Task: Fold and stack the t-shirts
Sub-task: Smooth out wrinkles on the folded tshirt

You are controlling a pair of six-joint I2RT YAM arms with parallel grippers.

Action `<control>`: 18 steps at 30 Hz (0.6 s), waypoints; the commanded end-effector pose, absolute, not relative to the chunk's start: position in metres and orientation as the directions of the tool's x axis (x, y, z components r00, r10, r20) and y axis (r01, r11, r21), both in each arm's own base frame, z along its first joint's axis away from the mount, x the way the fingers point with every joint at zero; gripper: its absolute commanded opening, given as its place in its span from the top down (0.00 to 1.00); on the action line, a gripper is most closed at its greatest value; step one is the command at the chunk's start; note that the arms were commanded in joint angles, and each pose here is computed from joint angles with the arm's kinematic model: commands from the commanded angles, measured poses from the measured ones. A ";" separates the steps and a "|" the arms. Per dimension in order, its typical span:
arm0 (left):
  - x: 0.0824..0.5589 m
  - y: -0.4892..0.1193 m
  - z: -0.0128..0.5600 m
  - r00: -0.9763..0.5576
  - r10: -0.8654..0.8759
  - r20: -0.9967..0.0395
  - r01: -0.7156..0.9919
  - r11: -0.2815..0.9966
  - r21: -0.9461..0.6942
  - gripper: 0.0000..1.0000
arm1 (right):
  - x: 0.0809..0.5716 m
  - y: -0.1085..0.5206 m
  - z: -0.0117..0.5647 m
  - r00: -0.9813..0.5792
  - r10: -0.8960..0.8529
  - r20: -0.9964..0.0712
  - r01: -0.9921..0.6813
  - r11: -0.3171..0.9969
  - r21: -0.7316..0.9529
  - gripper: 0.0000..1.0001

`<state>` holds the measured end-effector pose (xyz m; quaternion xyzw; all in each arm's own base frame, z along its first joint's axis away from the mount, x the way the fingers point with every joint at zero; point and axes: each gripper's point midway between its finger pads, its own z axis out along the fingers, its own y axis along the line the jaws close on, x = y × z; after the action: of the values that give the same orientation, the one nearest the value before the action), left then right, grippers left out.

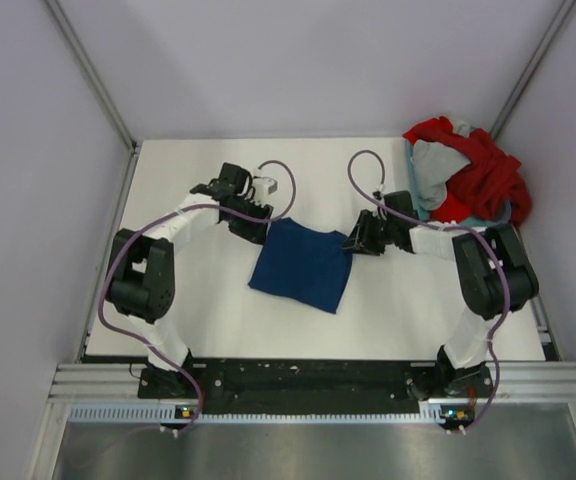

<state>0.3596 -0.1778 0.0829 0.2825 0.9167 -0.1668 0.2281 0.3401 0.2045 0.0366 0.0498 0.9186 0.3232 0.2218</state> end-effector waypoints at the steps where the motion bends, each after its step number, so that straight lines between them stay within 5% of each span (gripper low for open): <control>1: 0.374 -0.171 0.091 -0.771 0.277 -0.574 0.488 0.836 -0.252 0.49 | 0.366 0.226 0.040 -0.890 0.269 -0.367 -0.066 0.722 0.688 0.71; 5: 0.385 -0.152 0.079 -0.841 0.143 -0.523 0.364 0.863 -0.350 0.48 | 0.383 0.241 0.043 -0.903 0.244 -0.354 -0.097 0.686 0.721 0.89; 18: 0.386 -0.178 0.044 -0.900 0.067 -0.430 0.309 0.793 -0.524 0.41 | 0.405 0.244 0.062 -0.872 0.173 -0.458 -0.215 0.705 0.676 0.99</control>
<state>0.3775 -0.1646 0.0448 0.1144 0.9363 -0.2693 0.1943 0.3860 0.2359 0.0425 0.0206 0.9011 0.3741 0.2183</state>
